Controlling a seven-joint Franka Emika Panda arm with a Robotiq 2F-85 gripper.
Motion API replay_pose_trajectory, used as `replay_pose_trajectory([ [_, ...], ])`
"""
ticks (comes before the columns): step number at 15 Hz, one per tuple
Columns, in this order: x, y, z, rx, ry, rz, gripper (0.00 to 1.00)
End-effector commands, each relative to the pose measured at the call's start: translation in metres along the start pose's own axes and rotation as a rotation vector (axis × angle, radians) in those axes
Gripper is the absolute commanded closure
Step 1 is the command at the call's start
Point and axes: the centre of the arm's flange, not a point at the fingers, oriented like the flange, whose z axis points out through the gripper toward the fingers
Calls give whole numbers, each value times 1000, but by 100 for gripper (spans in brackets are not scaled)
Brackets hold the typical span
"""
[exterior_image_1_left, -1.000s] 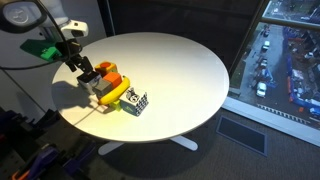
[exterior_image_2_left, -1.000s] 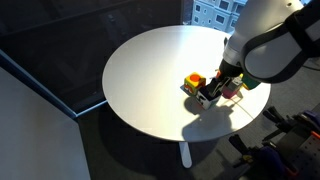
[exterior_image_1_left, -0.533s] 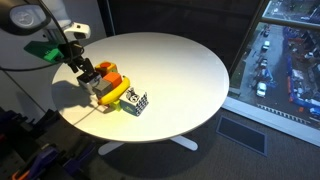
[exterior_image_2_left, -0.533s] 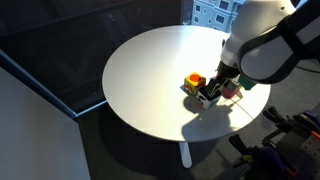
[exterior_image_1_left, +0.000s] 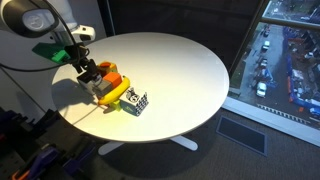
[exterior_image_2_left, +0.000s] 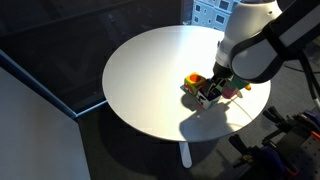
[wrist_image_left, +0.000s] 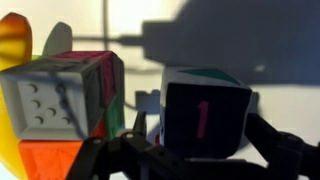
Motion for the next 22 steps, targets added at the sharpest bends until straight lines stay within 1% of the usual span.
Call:
replay_pose_trajectory([
  [1, 11, -8, 4, -11, 10, 2, 0],
  [6, 15, -11, 11, -15, 5, -5, 0],
  [13, 13, -5, 24, -20, -21, 1, 0],
  [14, 12, -5, 25, -20, -27, 0, 25],
  [15, 12, -5, 26, -22, -30, 0, 26],
  [17, 10, -7, 27, -22, -33, -8, 44],
  [22, 13, -13, 10, -13, -20, -26, 77],
])
